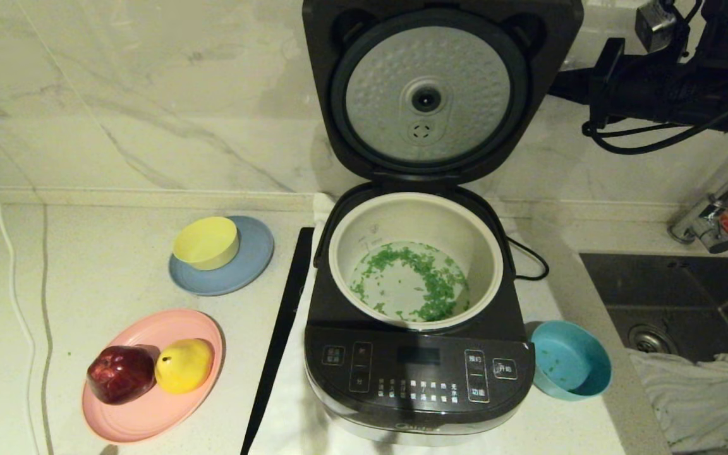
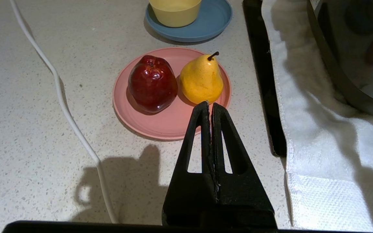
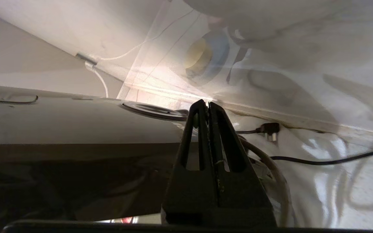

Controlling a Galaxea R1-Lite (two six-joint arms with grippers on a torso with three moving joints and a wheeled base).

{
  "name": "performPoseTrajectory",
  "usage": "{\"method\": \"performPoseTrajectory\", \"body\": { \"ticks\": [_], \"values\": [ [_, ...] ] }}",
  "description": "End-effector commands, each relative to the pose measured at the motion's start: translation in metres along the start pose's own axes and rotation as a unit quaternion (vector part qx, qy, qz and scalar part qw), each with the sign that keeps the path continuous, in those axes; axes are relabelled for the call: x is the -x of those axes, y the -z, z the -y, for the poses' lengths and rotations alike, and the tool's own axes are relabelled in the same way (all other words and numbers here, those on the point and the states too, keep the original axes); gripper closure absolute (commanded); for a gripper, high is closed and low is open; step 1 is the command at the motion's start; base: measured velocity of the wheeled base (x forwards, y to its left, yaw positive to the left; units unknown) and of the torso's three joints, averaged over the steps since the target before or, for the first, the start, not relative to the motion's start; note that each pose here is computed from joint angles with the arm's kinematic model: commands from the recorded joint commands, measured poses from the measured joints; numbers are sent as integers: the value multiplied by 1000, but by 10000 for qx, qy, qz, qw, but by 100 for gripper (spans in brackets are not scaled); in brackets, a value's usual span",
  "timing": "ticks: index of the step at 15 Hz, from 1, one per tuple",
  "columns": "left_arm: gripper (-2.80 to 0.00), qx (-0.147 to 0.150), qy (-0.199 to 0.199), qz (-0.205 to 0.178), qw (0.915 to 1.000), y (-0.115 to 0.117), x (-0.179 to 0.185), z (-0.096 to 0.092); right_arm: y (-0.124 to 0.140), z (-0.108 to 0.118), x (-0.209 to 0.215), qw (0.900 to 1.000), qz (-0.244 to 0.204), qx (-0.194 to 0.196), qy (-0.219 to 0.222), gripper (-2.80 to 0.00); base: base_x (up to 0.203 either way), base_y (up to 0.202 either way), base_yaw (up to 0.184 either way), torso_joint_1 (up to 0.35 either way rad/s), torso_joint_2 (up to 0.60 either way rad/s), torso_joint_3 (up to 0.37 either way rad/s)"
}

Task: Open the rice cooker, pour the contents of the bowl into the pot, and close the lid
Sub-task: Close the rice cooker

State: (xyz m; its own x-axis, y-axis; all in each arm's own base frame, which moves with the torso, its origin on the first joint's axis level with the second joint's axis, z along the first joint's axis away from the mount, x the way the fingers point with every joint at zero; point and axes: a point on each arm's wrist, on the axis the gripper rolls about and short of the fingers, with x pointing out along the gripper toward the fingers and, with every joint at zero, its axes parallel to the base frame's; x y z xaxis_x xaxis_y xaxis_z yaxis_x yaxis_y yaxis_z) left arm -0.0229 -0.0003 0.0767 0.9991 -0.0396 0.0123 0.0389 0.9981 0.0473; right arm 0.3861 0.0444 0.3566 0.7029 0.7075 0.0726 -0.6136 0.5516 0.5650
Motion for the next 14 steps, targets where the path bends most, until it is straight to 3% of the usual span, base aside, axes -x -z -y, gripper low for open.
{"method": "performPoseTrajectory", "body": {
  "ticks": [1,11,14],
  "values": [
    [0,-2,1,-39,10000,2,-1,0,7,3,-8,9999,-93,-63,-56,0,0,0,0,0,0,0],
    [0,-2,-4,-39,10000,2,-1,0,15,-9,-19,9994,-219,-53,-261,0,0,0,0,0,0,0],
    [0,-2,17,-38,10000,2,-1,0,17,-22,-19,9989,-284,-69,-368,0,0,0,0,0,0,0]
  ]
}}
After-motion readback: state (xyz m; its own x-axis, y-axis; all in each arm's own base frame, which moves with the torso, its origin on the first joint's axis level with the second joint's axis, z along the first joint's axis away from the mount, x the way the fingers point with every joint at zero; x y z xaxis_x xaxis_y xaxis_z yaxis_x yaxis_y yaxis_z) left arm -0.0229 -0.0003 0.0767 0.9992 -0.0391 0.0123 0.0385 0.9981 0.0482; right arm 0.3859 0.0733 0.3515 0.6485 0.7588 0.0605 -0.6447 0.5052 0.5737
